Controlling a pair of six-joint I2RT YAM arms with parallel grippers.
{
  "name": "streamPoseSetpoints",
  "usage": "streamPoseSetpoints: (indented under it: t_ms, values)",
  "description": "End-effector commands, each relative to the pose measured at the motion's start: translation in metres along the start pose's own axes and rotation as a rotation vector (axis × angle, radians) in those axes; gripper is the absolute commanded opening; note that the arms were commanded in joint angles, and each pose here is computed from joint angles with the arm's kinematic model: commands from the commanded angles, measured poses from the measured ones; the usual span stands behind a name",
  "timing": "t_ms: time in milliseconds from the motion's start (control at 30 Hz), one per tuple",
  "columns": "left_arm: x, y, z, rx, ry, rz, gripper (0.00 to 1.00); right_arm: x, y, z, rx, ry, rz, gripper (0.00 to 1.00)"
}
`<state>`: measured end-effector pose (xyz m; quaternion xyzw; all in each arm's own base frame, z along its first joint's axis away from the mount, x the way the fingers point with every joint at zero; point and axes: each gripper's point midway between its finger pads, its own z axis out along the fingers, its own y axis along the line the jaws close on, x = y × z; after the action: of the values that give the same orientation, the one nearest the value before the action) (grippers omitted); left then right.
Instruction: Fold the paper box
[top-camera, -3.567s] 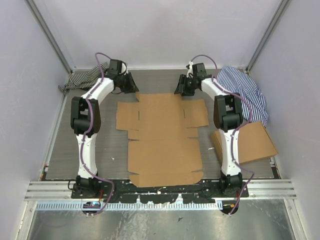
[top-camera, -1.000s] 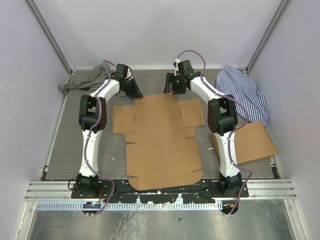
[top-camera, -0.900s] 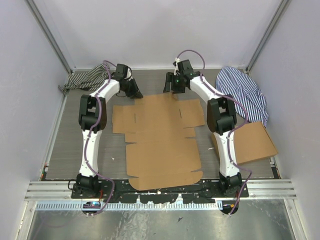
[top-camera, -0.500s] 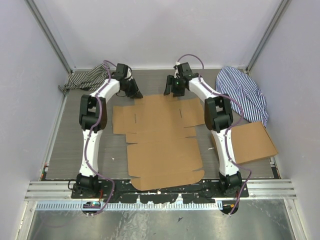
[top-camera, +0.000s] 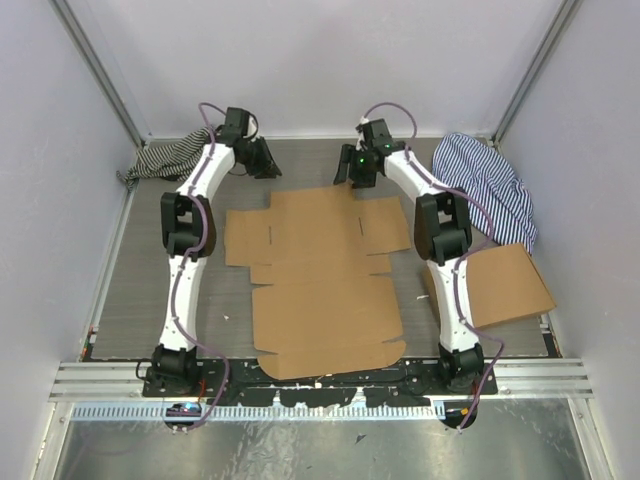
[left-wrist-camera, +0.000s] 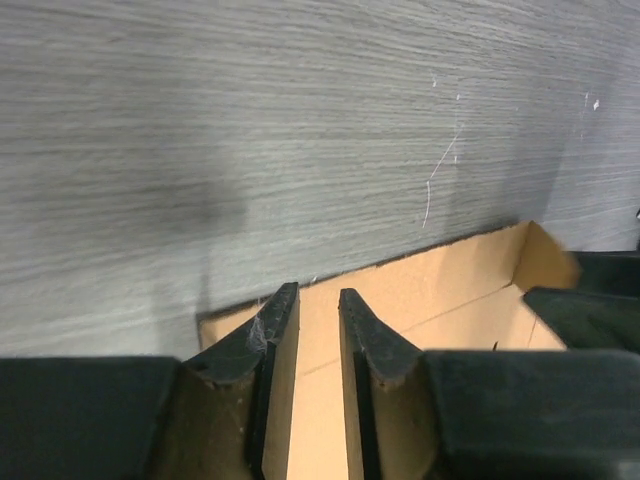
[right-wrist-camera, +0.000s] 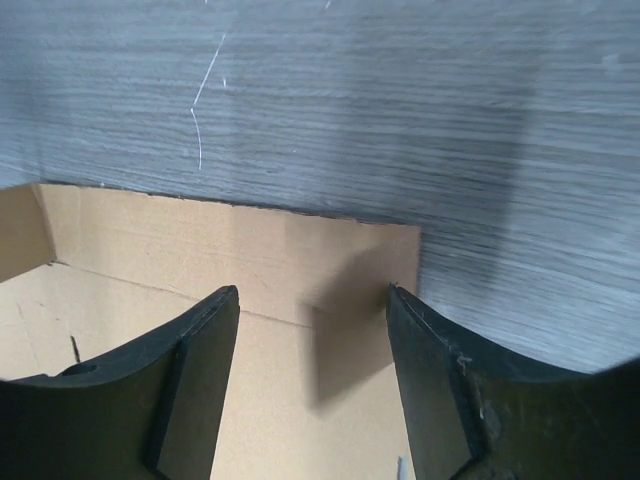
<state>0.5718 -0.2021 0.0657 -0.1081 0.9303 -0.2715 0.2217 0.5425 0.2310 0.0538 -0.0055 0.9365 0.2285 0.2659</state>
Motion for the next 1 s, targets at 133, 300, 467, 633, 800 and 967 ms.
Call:
streamPoseSetpoints:
  t_ms: [133, 300, 467, 633, 800, 967]
  values:
    - [0.003, -0.009, -0.095, -0.001, -0.084, -0.008, 0.43, -0.065, 0.023, -0.135, 0.027, -0.259, -0.001, 0.72]
    - [0.065, 0.006, -0.123, 0.008, -0.060, -0.083, 0.49, 0.000, 0.005, -0.161, 0.094, -0.161, 0.027, 0.78]
    - [0.133, 0.020, -0.144, 0.008, -0.022, -0.086, 0.61, 0.071, 0.001, -0.179, 0.119, -0.092, 0.003, 0.89]
    - [0.185, 0.039, -0.146, 0.001, 0.050, -0.147, 0.68, 0.121, -0.010, -0.183, 0.116, -0.048, 0.029, 0.99]
    - [0.211, 0.053, -0.159, -0.022, 0.059, -0.151, 0.73, 0.152, -0.023, -0.182, 0.130, -0.032, 0.072, 1.00]
    - [0.223, 0.060, -0.173, -0.061, 0.068, -0.127, 0.73, 0.159, -0.037, -0.181, 0.188, -0.050, 0.091, 1.00]
